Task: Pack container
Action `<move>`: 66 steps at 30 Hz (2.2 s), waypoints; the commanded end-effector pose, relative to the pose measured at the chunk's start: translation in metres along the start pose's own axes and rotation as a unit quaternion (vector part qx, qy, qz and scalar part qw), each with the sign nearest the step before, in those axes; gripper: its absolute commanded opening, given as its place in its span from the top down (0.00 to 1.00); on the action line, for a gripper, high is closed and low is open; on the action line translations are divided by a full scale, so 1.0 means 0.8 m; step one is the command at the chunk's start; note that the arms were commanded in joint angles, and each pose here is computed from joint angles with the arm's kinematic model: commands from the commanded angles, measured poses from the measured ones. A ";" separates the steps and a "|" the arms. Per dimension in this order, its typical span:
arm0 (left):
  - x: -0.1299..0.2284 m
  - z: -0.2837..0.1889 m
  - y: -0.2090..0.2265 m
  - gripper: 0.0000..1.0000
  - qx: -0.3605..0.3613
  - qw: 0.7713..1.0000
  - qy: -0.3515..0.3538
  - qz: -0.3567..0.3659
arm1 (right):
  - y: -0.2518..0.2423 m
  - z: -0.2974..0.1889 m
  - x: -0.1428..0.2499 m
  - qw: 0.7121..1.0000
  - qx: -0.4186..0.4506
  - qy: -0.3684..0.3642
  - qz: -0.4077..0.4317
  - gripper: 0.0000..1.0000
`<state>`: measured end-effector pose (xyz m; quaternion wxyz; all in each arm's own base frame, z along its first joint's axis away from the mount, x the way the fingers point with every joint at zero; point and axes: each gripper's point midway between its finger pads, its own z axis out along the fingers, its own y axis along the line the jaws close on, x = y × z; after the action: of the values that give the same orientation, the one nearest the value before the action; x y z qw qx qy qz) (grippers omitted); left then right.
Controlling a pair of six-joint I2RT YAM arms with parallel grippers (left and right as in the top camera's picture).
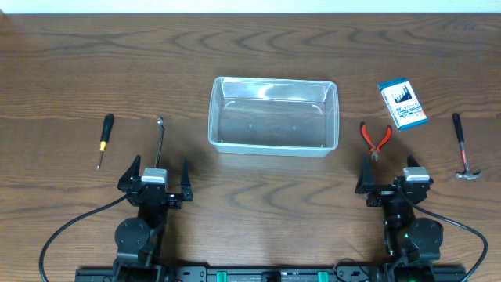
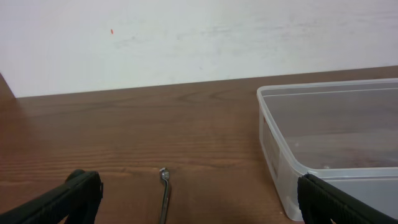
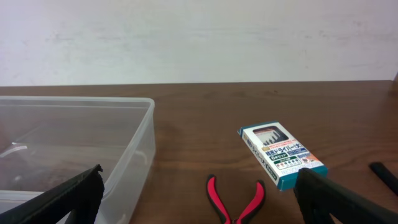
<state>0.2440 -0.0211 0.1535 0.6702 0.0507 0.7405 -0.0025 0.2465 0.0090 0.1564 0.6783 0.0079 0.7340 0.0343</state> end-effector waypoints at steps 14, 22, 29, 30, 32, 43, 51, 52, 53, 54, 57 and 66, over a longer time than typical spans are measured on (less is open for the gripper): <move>0.010 0.002 0.004 0.02 -0.010 1.000 0.009 0.007 | 0.002 0.000 0.001 0.997 -0.002 0.001 0.072 0.01; -0.030 -0.014 0.006 0.02 -0.008 0.995 0.032 -0.094 | 0.012 -0.004 -0.028 0.994 -0.028 -0.026 0.107 0.01; -0.150 -0.011 0.020 0.02 -0.027 0.991 0.106 -0.083 | 0.006 -0.003 -0.088 0.999 -0.006 -0.030 0.014 0.01; -0.161 -0.005 0.021 0.02 -0.028 0.988 0.125 -0.081 | 0.005 0.001 -0.095 1.000 -0.003 -0.023 0.014 0.01; -0.179 0.010 0.021 0.02 -0.029 0.981 0.177 -0.077 | 0.003 0.014 -0.109 1.000 0.004 0.009 0.015 0.01; -0.136 0.030 0.018 0.02 -0.036 0.876 0.479 -0.049 | -0.011 0.051 -0.141 0.933 0.044 0.356 -0.026 0.01; -0.107 0.058 0.032 0.02 -0.070 0.856 0.511 -0.024 | -0.011 0.056 -0.112 0.888 0.042 0.458 -0.019 0.01; -0.102 0.063 0.038 0.02 -0.080 0.853 0.515 -0.019 | -0.018 0.055 -0.105 0.881 0.060 0.470 -0.008 0.01; -0.097 0.068 0.041 0.02 -0.081 0.850 0.520 -0.017 | -0.024 0.053 -0.099 0.875 0.079 0.478 0.009 0.01; -0.092 0.071 0.044 0.02 -0.083 0.847 0.525 -0.018 | -0.027 0.052 -0.096 0.871 0.089 0.484 0.020 0.01; -0.073 0.087 0.052 0.02 -0.074 0.837 0.542 -0.028 | -0.040 0.051 -0.088 0.861 0.108 0.495 0.039 0.01; 0.016 0.129 0.075 0.02 -0.006 0.791 0.610 -0.055 | -0.053 0.047 -0.087 0.858 0.114 0.499 0.034 0.01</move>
<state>0.3443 0.0337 0.1479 0.0977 -0.0345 0.9943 0.0239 0.2909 -0.0322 0.2150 0.2072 0.0900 0.9739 -0.0215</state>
